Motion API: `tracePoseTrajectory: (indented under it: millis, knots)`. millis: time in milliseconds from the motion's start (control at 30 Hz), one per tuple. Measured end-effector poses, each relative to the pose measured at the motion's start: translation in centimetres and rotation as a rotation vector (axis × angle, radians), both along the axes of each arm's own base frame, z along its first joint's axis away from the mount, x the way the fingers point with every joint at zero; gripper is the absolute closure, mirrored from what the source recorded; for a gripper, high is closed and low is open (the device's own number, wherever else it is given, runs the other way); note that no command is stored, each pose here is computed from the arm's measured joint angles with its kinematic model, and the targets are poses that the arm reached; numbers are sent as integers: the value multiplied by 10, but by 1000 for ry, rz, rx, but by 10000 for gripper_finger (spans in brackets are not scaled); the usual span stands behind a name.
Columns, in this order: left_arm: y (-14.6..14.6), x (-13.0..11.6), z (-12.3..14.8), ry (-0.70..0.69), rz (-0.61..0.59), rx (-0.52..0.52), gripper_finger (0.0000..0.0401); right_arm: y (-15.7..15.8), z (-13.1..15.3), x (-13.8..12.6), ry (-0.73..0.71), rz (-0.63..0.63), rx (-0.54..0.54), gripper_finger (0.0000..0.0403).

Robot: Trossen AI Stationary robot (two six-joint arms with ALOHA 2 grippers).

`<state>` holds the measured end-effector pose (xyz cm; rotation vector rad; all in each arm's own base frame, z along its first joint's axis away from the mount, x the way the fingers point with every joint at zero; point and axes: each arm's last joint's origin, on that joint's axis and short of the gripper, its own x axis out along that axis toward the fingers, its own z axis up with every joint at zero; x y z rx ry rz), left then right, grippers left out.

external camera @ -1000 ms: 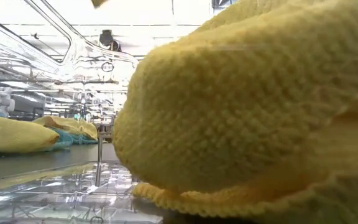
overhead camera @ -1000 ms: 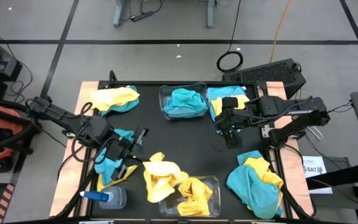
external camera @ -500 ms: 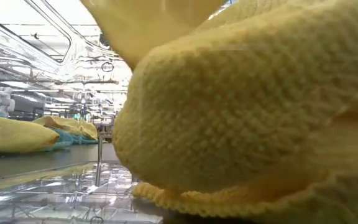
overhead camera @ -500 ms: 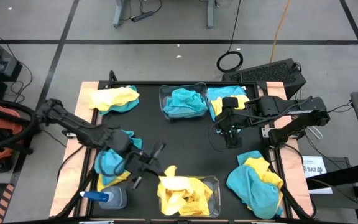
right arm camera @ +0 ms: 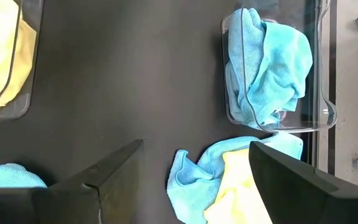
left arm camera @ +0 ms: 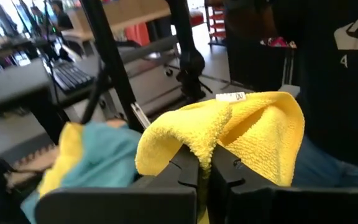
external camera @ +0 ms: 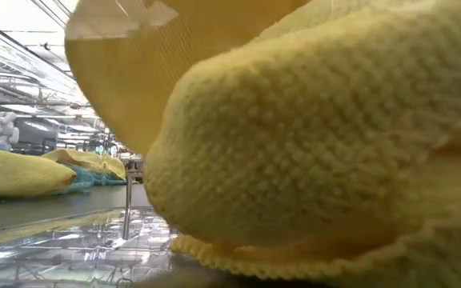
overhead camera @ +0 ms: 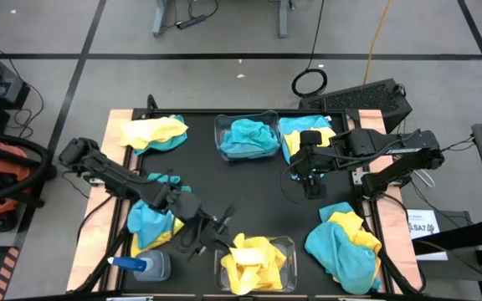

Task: Sort microfiber towel by color & place in baskets
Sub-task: Put the yellow microfiber towel into the bottom transparent bin

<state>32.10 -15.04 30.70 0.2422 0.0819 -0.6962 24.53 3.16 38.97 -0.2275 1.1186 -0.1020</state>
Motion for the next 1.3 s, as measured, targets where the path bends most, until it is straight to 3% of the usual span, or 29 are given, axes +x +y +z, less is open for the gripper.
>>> tracePoseTrajectory:
  millis: [400, 933, 1133, 1300]
  knots:
    - [-11, 21, -54, 276, -73, -41, 393, 0, 0, 0, -3, -3, 2, 122]
    - [5, 36, -117, 626, 51, -9, 393, 1, 2, 4, -44, -3, 11, 122]
    - [9, 42, -139, 688, 88, 10, 393, 1, 2, 5, -52, -2, 13, 122]
    - [10, 42, -142, 689, 95, 27, 385, 1, 2, 5, -54, -1, 13, 122]
